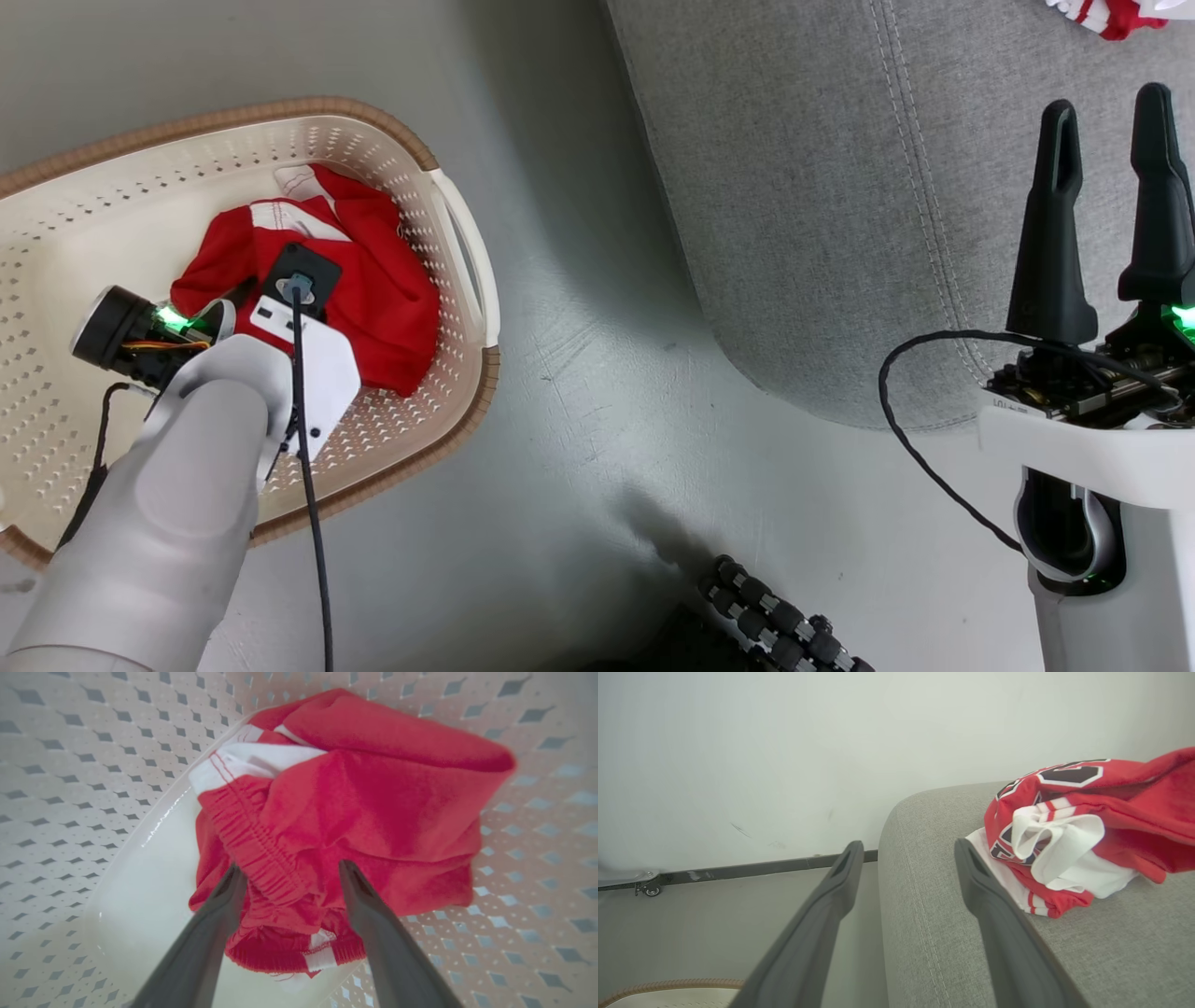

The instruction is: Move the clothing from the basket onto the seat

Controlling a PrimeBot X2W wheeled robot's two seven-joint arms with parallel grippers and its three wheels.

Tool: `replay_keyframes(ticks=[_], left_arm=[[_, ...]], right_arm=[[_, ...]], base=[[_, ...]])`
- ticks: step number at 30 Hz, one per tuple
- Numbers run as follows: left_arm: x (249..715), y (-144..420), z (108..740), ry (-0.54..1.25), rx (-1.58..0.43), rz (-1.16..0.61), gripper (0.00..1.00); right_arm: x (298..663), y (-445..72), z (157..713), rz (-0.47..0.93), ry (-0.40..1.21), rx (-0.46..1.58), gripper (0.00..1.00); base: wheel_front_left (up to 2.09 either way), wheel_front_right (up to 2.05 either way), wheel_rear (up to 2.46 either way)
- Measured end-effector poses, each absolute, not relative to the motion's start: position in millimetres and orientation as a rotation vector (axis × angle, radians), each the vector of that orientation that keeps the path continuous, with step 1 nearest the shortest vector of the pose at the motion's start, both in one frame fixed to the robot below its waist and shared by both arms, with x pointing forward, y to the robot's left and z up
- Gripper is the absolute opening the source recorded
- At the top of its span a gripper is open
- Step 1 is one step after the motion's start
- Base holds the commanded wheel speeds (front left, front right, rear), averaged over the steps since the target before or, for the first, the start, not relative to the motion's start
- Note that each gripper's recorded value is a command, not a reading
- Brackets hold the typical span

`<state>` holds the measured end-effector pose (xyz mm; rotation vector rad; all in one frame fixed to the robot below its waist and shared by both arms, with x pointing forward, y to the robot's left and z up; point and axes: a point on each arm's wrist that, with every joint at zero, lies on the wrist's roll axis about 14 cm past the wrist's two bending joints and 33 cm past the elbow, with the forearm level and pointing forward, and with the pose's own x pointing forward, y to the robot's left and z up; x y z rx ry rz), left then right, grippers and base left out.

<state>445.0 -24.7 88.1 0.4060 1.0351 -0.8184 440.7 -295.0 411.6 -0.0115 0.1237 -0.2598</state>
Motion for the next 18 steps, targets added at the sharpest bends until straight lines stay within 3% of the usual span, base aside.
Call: replay_keyframes(ticks=[10, 11, 12, 13, 15, 16, 18], left_arm=[[438, -31, 83, 1.065, 0.395, -0.828, 1.0], [438, -33, 84, 1.063, 0.391, -0.831, 0.95], [439, -36, 85, 1.054, 0.384, -0.835, 0.82], [441, -39, 86, 1.046, 0.379, -0.838, 0.53], [444, -43, 88, 1.028, 0.371, -0.841, 0.11], [445, -43, 88, 1.022, 0.369, -0.843, 0.02], [445, -44, 88, 1.015, 0.368, -0.848, 0.0]], right_arm=[[438, -298, 411, -0.27, 0.133, -0.021, 1.0], [437, -300, 411, -0.274, 0.133, -0.023, 1.0], [437, -301, 411, -0.277, 0.134, -0.025, 1.0], [437, -301, 411, -0.278, 0.135, -0.026, 1.0], [437, -302, 410, -0.279, 0.137, -0.027, 1.0], [437, -302, 410, -0.279, 0.137, -0.027, 1.0], [437, -302, 410, -0.279, 0.137, -0.027, 1.0]], base=[[0.0, 0.0, 0.0], [0.0, 0.0, 0.0], [0.0, 0.0, 0.0], [0.0, 0.0, 0.0], [0.0, 0.0, 0.0], [0.0, 0.0, 0.0], [0.0, 0.0, 0.0]])
